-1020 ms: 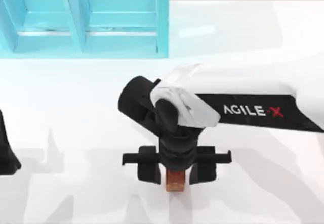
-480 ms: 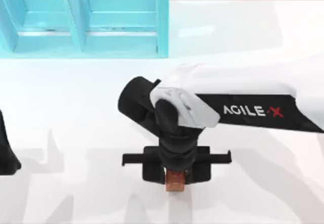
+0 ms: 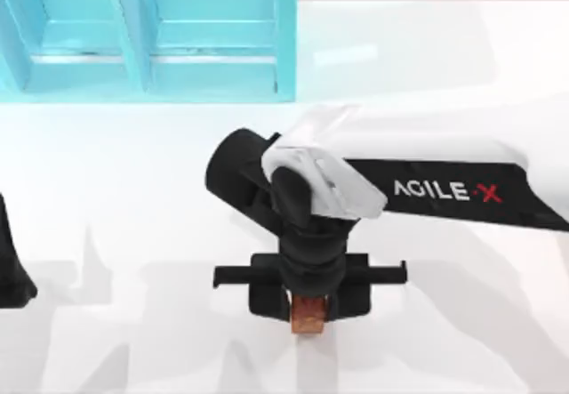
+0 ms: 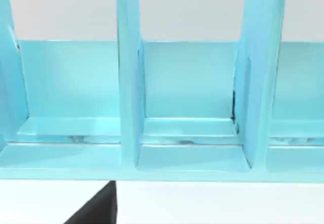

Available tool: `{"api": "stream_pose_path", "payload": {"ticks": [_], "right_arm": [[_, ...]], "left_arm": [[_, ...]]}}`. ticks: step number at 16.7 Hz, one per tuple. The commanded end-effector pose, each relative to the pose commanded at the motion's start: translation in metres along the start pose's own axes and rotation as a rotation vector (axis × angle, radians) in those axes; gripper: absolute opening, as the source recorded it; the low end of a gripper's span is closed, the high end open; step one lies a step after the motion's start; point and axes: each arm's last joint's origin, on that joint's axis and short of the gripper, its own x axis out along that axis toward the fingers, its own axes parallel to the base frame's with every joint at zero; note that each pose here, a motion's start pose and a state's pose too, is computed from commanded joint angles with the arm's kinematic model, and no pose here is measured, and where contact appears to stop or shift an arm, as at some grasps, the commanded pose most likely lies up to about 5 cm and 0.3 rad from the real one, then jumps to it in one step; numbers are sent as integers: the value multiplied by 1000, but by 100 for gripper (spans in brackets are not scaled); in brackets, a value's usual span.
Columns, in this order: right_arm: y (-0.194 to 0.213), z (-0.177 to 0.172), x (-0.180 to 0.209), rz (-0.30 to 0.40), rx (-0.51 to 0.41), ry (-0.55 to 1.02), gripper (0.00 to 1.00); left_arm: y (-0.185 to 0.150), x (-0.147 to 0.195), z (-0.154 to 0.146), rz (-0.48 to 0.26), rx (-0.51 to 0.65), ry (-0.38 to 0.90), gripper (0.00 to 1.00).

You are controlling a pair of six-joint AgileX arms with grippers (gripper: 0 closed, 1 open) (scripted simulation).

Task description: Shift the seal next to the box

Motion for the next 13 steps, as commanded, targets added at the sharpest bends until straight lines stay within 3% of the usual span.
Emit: {"api": "stream_pose_path", "payload": {"ticks": [6, 13], "right_arm": [[-1, 0, -40, 0, 0, 0, 0], [-8, 11, -42, -6, 0, 5, 0]], "left_arm": [[0, 0, 0, 0, 0, 0, 100], [0, 0, 0, 0, 0, 0, 100]]}}
